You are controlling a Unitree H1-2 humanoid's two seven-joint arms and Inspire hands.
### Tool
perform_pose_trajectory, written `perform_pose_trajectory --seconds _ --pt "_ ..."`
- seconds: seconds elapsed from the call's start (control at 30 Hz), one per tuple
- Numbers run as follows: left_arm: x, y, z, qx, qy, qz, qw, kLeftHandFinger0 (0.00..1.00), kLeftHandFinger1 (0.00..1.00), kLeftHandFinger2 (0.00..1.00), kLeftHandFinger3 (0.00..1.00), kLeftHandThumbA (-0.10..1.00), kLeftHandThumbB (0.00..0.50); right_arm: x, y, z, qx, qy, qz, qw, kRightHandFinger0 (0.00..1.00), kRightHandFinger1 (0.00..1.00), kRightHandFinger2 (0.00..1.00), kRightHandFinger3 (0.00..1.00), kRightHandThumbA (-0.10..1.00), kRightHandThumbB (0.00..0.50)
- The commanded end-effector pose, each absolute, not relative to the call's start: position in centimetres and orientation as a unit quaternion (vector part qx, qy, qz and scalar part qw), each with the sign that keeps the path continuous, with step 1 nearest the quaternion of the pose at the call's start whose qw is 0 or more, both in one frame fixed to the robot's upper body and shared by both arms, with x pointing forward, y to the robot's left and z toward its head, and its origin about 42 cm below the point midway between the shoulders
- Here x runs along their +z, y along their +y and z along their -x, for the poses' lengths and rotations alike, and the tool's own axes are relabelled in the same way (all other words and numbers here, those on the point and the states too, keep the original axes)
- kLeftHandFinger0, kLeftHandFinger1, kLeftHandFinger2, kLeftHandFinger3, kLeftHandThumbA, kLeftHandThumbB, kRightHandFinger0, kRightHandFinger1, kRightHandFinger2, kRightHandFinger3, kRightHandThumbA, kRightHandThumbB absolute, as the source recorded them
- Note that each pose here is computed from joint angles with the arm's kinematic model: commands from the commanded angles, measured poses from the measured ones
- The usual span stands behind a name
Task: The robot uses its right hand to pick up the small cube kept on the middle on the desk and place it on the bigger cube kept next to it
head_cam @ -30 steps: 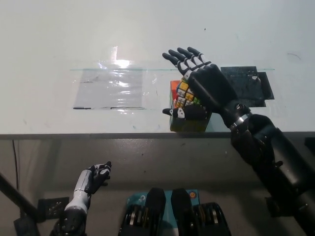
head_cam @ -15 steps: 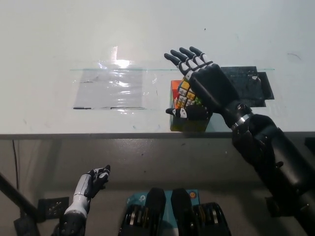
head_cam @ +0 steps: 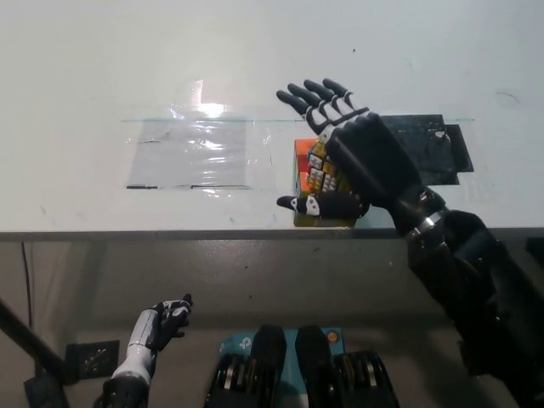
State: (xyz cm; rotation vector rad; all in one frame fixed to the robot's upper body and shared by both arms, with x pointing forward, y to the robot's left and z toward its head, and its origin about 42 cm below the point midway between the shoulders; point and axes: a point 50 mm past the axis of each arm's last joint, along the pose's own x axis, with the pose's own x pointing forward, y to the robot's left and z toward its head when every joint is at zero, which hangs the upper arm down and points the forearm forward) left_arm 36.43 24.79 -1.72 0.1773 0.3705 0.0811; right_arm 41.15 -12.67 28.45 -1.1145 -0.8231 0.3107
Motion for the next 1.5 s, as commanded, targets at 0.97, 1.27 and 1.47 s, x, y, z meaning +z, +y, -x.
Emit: perform_pose_trajectory --seconds 0.97,1.27,1.47 --pt "-1.1 24.9 -36.7 0.050 0.158 -0.083 0.983 0.75 0.69 0.67 0.57 0.67 0.144 21.3 -27.5 -26.0 -0.080 -0.247 0.396 0.881 1.00 1.00 1.00 1.00 0.75 0.231" --pt "-1.0 24.7 -37.0 0.051 0.163 -0.083 0.982 0.76 0.72 0.70 0.58 0.69 0.146 12.3 -28.0 -27.7 -0.152 -0.157 0.349 0.911 0.98 1.00 1.00 1.00 0.49 0.201" --pt "-1.0 24.7 -37.0 0.052 0.164 -0.082 0.982 0.81 0.77 0.77 0.65 0.69 0.144 8.9 -27.4 -29.6 -0.155 -0.093 0.316 0.931 0.88 1.00 1.00 1.00 0.45 0.185"
